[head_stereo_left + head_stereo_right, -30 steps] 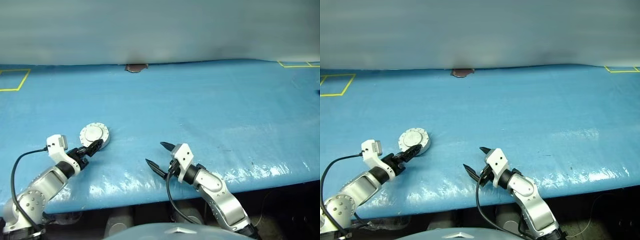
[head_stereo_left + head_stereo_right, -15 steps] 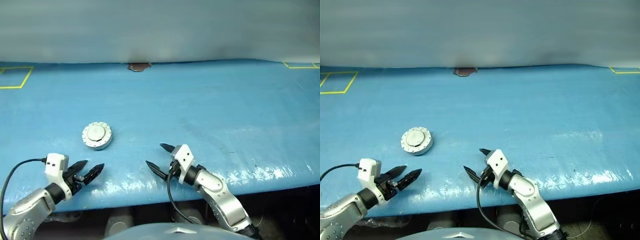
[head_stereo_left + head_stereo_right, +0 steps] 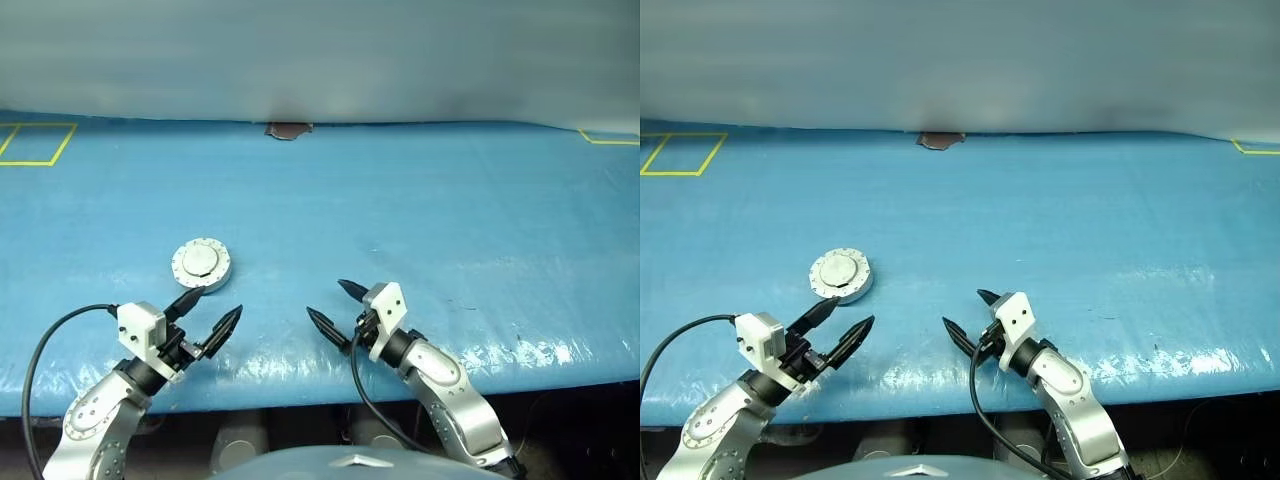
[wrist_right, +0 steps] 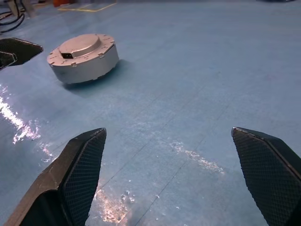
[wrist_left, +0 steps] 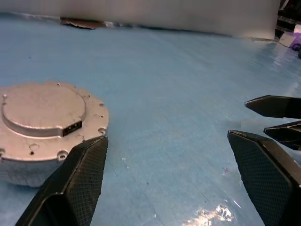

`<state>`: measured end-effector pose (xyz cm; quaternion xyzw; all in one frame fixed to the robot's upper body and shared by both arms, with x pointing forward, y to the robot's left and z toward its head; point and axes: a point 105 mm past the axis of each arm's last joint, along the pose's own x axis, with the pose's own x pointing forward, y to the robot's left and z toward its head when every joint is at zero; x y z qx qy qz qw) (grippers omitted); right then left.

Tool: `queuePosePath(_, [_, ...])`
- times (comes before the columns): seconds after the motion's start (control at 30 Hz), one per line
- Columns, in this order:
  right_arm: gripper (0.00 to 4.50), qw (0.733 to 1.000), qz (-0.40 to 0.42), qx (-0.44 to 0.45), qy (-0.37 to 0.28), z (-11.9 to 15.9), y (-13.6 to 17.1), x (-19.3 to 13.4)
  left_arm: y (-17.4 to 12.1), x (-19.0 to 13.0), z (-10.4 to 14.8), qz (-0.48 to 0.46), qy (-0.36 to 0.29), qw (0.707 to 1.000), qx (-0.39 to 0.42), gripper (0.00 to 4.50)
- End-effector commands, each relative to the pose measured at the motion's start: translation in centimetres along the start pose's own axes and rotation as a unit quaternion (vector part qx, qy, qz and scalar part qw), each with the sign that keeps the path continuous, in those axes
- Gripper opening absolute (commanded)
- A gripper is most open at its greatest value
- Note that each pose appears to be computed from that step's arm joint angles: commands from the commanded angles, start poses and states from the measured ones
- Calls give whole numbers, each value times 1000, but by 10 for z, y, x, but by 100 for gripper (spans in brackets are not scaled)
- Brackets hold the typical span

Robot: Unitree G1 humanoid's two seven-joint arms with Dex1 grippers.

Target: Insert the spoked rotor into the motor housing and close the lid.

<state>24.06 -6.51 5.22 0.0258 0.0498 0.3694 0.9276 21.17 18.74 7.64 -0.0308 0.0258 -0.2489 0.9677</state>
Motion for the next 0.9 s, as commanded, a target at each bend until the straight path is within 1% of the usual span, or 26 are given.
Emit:
queuePosePath(0.03, [450, 999, -17, -25, -40, 19, -3, -2, 5, 5, 5, 27, -21, 998, 58, 446])
queuePosePath(0.23, [450, 997, -40, -40, -59, 23, -7, -4, 18, 10, 5, 80, -35, 990, 112, 446])
queuePosePath(0.4, [450, 996, 11, -61, -57, 22, 7, -13, 14, 15, 1, 60, -30, 992, 103, 446])
queuePosePath(0.63, [450, 997, 21, -61, -48, 21, 0, -19, 13, 20, 8, 55, -39, 992, 109, 446])
queuePosePath(0.9, [450, 997, 41, -52, -45, 20, 5, -16, 12, 22, 13, 58, -41, 992, 109, 446])
